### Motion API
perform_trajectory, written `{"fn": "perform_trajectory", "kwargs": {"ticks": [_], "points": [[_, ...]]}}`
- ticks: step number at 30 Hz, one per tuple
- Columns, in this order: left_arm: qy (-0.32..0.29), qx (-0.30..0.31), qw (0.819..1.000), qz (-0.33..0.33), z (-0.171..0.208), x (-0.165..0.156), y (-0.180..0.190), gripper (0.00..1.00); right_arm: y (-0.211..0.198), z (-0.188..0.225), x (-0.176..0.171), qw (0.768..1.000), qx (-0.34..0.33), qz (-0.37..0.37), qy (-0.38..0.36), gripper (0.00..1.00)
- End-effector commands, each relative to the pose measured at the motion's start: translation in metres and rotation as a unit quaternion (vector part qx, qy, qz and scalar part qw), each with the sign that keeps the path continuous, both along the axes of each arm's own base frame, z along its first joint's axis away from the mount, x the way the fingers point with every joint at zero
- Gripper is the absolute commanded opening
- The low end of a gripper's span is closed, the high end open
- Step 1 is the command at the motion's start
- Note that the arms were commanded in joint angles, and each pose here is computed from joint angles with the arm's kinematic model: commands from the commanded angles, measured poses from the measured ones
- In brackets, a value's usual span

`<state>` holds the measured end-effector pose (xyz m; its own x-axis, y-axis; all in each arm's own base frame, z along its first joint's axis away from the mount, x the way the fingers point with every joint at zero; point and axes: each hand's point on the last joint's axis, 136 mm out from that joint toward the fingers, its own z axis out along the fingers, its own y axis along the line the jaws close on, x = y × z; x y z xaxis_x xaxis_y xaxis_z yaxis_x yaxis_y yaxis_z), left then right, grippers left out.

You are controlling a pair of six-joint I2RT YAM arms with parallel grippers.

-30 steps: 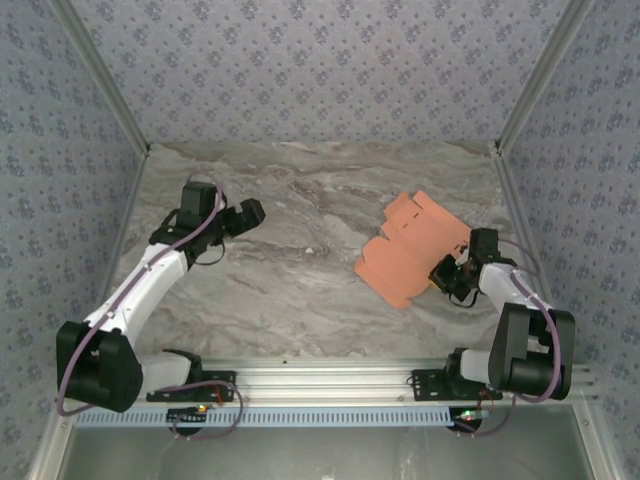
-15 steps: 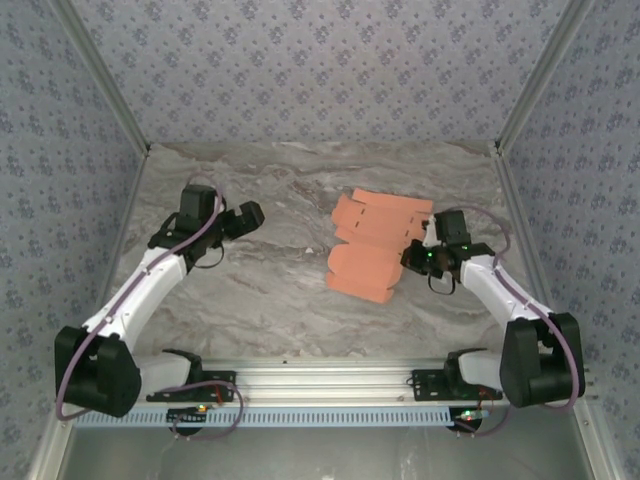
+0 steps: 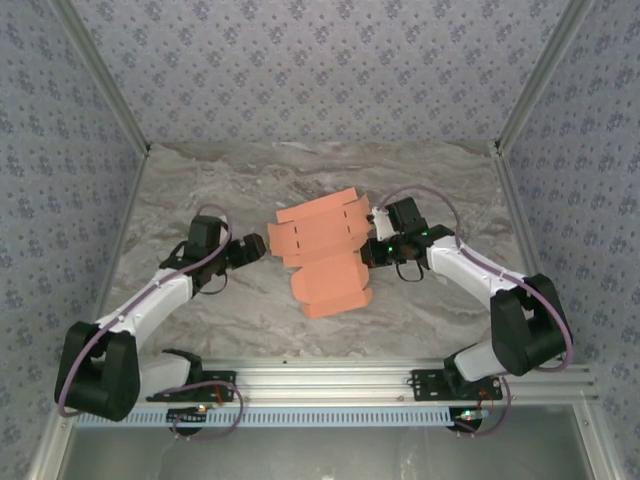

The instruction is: Fold the paper box

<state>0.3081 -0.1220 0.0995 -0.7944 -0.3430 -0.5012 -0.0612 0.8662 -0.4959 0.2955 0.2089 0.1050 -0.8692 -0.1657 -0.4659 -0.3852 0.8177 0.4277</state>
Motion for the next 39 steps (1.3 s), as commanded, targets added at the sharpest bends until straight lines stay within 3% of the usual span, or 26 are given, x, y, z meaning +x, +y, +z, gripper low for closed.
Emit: {"fn": "perform_trajectory", "kwargs": {"ticks": [1,10,14,24,28,34,36,39], "points": [[-0.039,-0.011,0.999,-0.029,0.01,0.009,-0.01,0.89,0.012,0.01,0.003,0.999,0.022,0.035,-0.021,0.0],[-0.015,-0.042,0.996,-0.08,-0.017,0.011,-0.03,0.73,0.026,0.008,-0.008,0.997,0.049,0.061,-0.013,0.0],[0.008,-0.054,0.995,-0.089,-0.033,0.015,-0.034,0.59,0.028,0.008,-0.013,0.996,0.055,0.071,-0.009,0.0],[0.014,-0.022,0.998,-0.061,-0.044,0.033,-0.018,0.56,0.034,0.011,-0.021,0.993,0.082,0.083,-0.008,0.0],[0.024,-0.032,0.998,-0.053,-0.051,0.04,-0.013,0.36,0.031,0.006,-0.022,0.994,0.075,0.083,-0.007,0.0],[0.016,-0.046,0.996,-0.078,-0.044,0.043,-0.021,0.19,0.029,0.005,-0.022,0.994,0.075,0.081,-0.005,0.0],[0.016,-0.029,0.996,-0.081,-0.044,0.042,-0.017,0.03,0.027,0.004,-0.021,0.994,0.071,0.078,-0.006,0.0],[0.001,-0.025,0.996,-0.088,-0.036,0.041,-0.018,0.0,0.023,0.002,-0.018,0.995,0.068,0.068,-0.007,0.0]]}}
